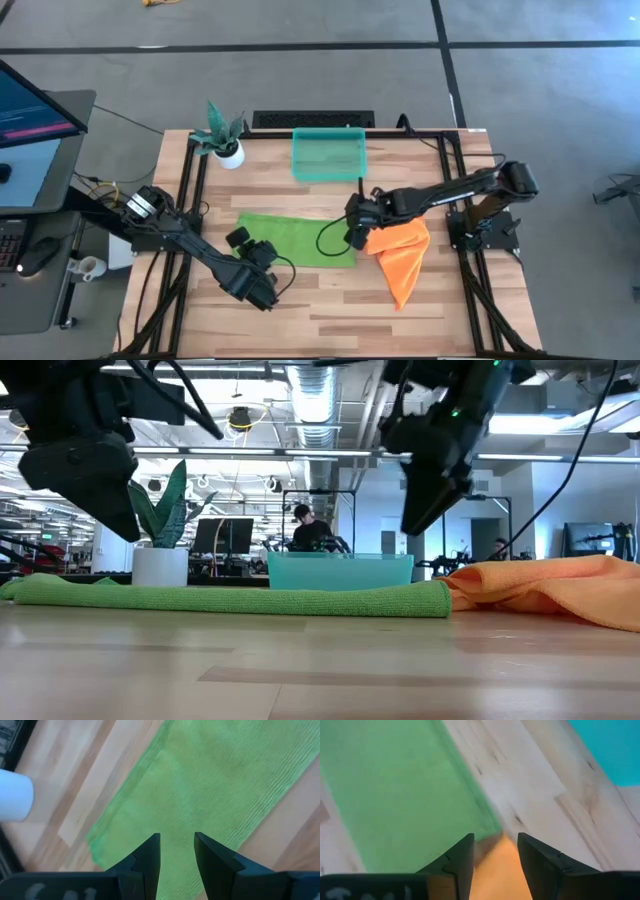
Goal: Roll towel into tight, uniform cylinder
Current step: Roll the green microfiber towel
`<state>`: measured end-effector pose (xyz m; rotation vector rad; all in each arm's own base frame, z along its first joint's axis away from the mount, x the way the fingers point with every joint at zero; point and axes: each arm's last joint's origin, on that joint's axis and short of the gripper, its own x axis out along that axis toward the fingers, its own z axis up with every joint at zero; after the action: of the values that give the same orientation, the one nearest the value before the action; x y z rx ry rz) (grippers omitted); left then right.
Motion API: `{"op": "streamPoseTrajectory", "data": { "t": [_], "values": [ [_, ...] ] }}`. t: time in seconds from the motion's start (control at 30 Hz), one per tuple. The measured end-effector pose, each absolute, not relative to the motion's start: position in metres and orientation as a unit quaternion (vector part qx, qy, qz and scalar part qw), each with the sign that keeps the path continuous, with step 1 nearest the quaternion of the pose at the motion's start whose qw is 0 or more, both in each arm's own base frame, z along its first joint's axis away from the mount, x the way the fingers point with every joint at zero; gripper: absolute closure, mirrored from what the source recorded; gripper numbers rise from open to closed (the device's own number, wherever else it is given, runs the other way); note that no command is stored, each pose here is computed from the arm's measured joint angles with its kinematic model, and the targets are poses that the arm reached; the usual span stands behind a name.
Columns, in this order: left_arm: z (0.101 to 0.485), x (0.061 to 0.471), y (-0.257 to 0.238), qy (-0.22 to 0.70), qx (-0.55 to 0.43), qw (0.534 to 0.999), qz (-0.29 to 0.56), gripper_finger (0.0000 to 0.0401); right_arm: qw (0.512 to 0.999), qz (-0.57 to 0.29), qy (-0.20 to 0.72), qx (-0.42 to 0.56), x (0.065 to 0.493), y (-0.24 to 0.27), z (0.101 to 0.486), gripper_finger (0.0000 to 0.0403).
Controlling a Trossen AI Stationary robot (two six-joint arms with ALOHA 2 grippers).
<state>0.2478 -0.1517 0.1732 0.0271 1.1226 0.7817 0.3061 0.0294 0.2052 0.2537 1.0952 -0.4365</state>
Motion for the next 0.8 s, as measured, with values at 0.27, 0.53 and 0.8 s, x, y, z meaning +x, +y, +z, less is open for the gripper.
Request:
{"op": "streamPoseTrajectory", "data": {
  "t": [0.27,0.53,0.8],
  "values": [
    [0.172,0.256,-0.157,0.482,-0.018,0.803,0.351,0.0288,0.845,-0.177,0.499,0.078,0.295,0.065,0.215,0.0255],
    [0.171,0.249,-0.159,0.532,-0.027,0.775,0.341,0.0288,0.892,-0.13,0.424,0.083,0.314,0.097,0.211,0.0287],
    [0.169,0.215,-0.177,0.587,-0.033,0.726,0.357,0.0288,0.889,-0.102,0.44,0.075,0.333,0.111,0.172,0.0321]
  ]
}}
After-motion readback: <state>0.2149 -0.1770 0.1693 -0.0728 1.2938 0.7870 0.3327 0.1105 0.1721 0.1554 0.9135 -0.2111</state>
